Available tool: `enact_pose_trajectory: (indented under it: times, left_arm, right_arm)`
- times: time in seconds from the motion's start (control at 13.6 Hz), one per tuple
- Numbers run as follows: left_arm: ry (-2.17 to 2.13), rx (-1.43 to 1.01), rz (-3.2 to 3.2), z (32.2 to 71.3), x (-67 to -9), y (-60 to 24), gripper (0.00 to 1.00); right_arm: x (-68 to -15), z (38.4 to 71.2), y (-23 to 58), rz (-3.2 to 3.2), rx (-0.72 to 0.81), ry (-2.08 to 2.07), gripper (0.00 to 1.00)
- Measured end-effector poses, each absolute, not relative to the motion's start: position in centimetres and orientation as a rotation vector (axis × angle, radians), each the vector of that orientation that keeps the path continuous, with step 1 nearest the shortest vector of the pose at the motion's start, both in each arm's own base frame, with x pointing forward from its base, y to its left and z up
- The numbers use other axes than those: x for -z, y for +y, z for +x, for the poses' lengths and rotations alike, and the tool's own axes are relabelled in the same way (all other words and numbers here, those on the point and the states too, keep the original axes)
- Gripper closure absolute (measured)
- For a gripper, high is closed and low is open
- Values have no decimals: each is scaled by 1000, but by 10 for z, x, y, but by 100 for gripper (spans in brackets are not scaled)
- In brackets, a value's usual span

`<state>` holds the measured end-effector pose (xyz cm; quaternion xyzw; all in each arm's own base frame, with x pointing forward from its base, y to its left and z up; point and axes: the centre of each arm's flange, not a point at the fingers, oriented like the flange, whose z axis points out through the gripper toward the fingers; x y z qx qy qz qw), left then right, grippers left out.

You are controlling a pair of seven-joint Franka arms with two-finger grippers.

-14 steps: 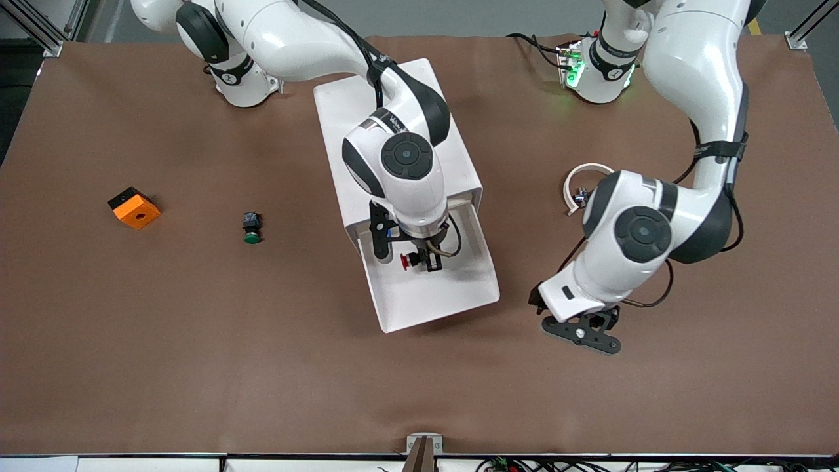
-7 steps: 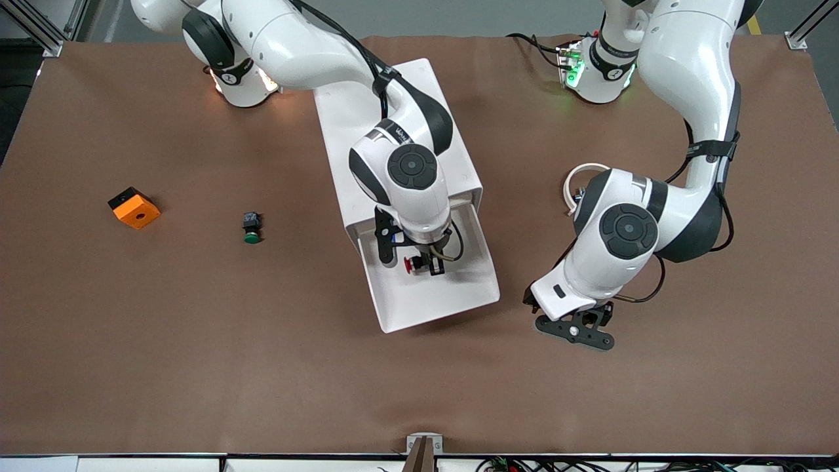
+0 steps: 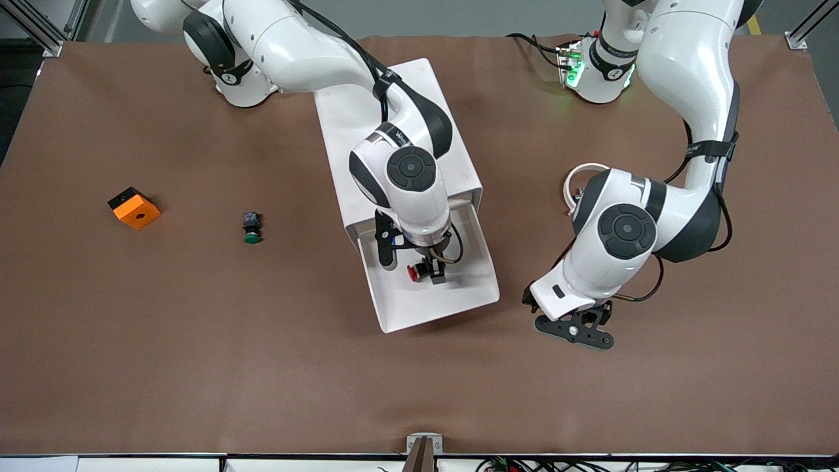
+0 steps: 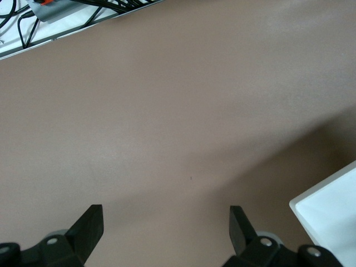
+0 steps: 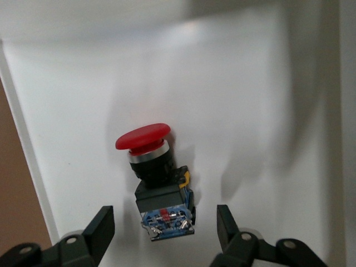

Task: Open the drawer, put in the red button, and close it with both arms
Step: 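Open the right gripper to release the red button in the drawer, then push the drawer shut with the left gripper while the right gripper retracts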

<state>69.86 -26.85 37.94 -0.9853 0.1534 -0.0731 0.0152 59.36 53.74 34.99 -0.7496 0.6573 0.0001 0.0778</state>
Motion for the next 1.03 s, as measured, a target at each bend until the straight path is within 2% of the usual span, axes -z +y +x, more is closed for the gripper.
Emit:
enact_pose_trajectory:
  times: [0.07, 0.15, 0.44, 0.81, 1.03]
  left_arm:
    - [477, 227, -3066, 699, -379, -269, 0]
    - [473, 227, -3067, 698, -379, -269, 0]
    - [259, 291, -3110, 702, -383, -269, 0]
    - [-147, 466, -3182, 712, -377, -279, 0]
    - [-335, 582, -3225, 717, -350, -298, 0]
  right_arm:
    - [-353, 595, 537, -2239, 3, 1966, 1]
    - [-361, 597, 535, -2227, 6, 1961, 0]
    - [-422, 618, 503, -2171, 8, 1963, 0]
    - [-487, 641, 427, -2346, -92, 1829, 0]
    - [-514, 636, 397, -2561, -122, 1628, 0]
